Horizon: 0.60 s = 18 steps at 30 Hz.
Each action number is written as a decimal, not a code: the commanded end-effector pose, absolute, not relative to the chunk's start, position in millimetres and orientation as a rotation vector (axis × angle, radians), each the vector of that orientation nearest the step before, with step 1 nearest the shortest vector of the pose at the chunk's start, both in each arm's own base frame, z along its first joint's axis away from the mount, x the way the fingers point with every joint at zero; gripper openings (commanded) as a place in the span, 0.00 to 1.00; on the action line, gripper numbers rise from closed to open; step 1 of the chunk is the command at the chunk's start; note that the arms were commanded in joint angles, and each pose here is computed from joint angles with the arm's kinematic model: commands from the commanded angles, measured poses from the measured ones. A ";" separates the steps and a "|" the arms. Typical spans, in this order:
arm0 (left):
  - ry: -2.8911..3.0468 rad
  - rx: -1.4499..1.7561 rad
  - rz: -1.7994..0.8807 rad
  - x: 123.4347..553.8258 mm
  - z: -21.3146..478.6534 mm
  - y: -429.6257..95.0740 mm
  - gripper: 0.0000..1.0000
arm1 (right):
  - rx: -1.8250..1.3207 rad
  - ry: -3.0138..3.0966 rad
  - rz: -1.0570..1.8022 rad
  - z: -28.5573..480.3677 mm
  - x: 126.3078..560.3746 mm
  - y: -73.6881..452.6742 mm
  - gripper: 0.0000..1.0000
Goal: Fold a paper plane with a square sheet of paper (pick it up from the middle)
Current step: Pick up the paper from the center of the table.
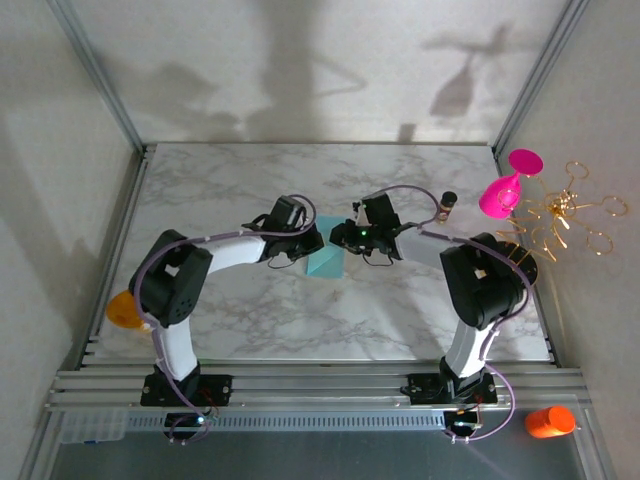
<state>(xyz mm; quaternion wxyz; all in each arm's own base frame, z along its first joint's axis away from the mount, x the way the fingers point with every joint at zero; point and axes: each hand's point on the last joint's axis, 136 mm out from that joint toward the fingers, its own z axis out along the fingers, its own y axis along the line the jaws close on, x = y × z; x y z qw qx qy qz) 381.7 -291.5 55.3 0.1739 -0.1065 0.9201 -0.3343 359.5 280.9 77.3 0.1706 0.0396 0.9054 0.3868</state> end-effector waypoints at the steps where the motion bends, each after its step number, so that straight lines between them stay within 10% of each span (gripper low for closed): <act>1: 2.628 -0.383 -0.839 394.7 34.5 -279.1 0.05 | 0.239 2.554 1.079 77.0 358.8 267.3 0.33; 18: 2.613 -0.729 -0.856 373.4 7.2 -267.6 0.05 | 0.518 2.645 1.083 47.8 347.9 264.8 0.45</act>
